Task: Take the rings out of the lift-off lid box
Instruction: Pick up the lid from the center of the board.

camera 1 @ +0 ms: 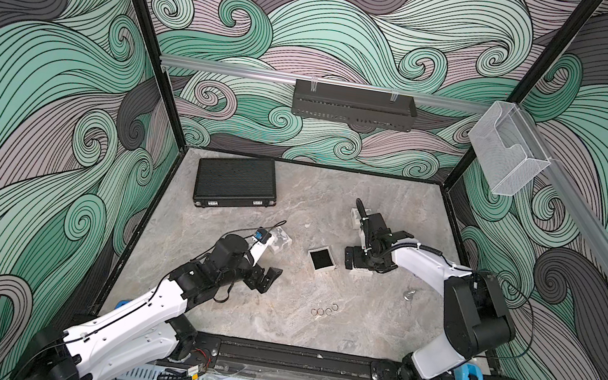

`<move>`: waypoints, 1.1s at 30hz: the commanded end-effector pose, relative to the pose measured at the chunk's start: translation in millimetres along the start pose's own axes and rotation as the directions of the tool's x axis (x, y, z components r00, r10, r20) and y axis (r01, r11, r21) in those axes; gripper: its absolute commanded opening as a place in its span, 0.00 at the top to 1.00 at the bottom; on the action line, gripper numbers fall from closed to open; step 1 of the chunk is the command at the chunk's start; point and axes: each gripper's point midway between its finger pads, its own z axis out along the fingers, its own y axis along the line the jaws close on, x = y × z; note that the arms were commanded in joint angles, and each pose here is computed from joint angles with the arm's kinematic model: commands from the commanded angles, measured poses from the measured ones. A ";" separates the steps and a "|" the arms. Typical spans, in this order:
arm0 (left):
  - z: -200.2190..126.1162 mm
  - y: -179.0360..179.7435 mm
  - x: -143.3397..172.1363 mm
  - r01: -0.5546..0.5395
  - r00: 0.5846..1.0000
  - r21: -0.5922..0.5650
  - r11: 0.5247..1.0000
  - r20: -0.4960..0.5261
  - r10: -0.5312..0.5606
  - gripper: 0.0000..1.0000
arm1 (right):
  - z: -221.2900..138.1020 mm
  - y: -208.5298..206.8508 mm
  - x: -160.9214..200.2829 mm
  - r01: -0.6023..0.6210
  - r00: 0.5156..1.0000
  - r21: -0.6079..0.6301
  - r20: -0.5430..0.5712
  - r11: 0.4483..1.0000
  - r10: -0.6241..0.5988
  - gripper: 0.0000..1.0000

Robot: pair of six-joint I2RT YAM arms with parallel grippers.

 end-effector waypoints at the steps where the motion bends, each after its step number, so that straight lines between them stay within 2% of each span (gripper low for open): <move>1: 1.7 -6.7 -6.7 -0.060 0.998 0.033 0.998 0.039 0.058 0.01 | 5.3 0.7 -4.7 -0.001 1.000 -0.009 0.008 1.000 0.001 0.06; 15: 4.8 -5.8 -8.9 -0.075 0.997 0.028 0.997 0.037 0.074 0.01 | 10.7 -2.8 -6.0 0.000 1.000 0.015 0.003 1.000 0.000 0.23; 20: 3.9 -6.0 -10.0 -0.077 0.996 0.028 0.997 0.042 0.075 0.01 | 5.7 -5.0 -6.5 0.007 1.000 0.026 0.011 1.000 -0.007 0.25; 28: 2.4 -6.2 -10.4 -0.076 0.996 0.028 0.997 0.043 0.074 0.01 | -23.9 -0.9 -8.6 0.035 0.998 0.025 0.042 0.999 -0.036 0.27; 33: 3.3 -6.4 -10.0 -0.076 0.996 0.030 0.997 0.040 0.075 0.01 | -53.4 20.4 -11.0 0.104 0.991 0.012 0.081 0.995 -0.104 0.27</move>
